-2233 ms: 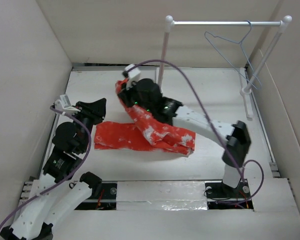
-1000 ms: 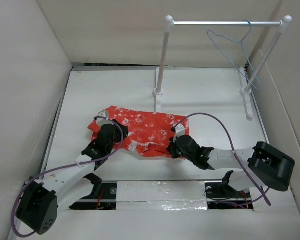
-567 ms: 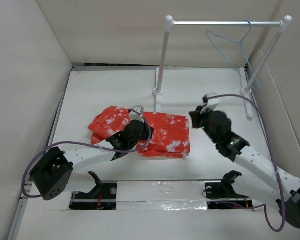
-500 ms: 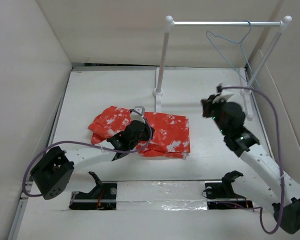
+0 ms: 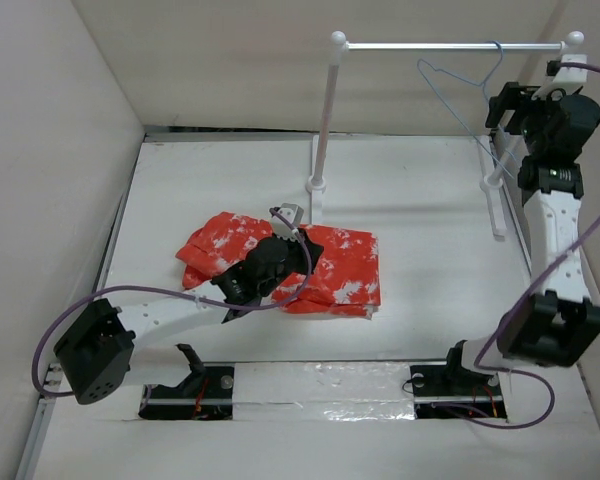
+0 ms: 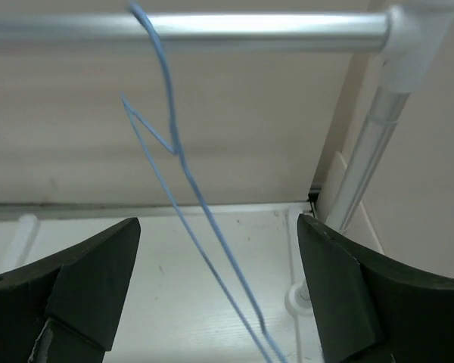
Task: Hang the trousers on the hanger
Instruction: Pick up the hanger from the clothesline.
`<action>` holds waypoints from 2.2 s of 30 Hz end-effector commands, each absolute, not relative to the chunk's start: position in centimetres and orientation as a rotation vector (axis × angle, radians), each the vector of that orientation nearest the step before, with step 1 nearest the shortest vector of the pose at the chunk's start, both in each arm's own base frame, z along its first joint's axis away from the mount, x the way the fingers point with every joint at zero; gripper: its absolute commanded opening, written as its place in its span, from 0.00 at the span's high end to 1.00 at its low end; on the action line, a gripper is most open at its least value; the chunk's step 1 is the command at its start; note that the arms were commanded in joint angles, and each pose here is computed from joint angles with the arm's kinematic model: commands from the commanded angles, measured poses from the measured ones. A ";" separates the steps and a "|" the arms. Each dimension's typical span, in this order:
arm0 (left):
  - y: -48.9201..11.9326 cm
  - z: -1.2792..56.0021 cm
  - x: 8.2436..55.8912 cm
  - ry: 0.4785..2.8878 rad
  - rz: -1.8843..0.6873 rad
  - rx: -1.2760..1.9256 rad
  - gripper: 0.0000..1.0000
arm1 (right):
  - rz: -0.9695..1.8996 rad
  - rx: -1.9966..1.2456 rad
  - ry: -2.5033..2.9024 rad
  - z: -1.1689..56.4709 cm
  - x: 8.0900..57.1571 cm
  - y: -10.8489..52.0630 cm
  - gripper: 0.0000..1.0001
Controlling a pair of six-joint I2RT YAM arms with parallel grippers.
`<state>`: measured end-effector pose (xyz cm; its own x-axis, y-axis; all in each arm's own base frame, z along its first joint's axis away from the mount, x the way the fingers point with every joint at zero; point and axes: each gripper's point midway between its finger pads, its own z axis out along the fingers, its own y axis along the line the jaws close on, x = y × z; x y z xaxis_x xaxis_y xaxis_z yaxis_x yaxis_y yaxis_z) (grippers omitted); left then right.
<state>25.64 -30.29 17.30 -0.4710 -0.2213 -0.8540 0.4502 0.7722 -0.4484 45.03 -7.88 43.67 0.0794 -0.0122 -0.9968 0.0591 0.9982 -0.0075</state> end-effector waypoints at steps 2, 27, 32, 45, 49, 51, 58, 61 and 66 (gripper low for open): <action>-30.5 19.5 25.1 1.829 -0.850 0.204 1.00 | 0.004 -0.184 1.563 40.4 48.0 -8.5 0.09; -31.4 19.4 24.5 1.840 -0.924 0.207 0.92 | 0.054 -0.219 1.443 42.1 47.0 -3.0 1.00; -31.3 19.4 24.7 1.834 -0.914 0.205 0.76 | 0.015 -0.161 1.438 42.9 45.1 -2.6 1.00; -35.0 24.9 25.2 1.749 -0.990 0.252 0.61 | 0.120 0.037 1.593 30.8 39.7 0.6 1.00; -38.1 25.7 25.8 1.768 -0.968 0.290 0.60 | 0.113 0.067 1.711 24.9 37.6 3.0 1.00; -39.8 26.1 26.9 1.765 -0.969 0.292 0.60 | 0.121 0.068 1.791 21.0 36.1 4.2 1.00; -46.3 25.0 30.3 1.806 -0.941 0.343 0.61 | 0.156 0.075 1.828 16.7 32.6 5.5 1.00; -48.7 24.8 31.1 1.798 -0.946 0.363 0.62 | 0.171 0.044 1.868 15.2 31.9 5.9 1.00; -52.0 24.5 32.6 1.795 -0.903 0.396 0.62 | 0.229 -0.005 1.880 14.4 31.4 6.9 1.00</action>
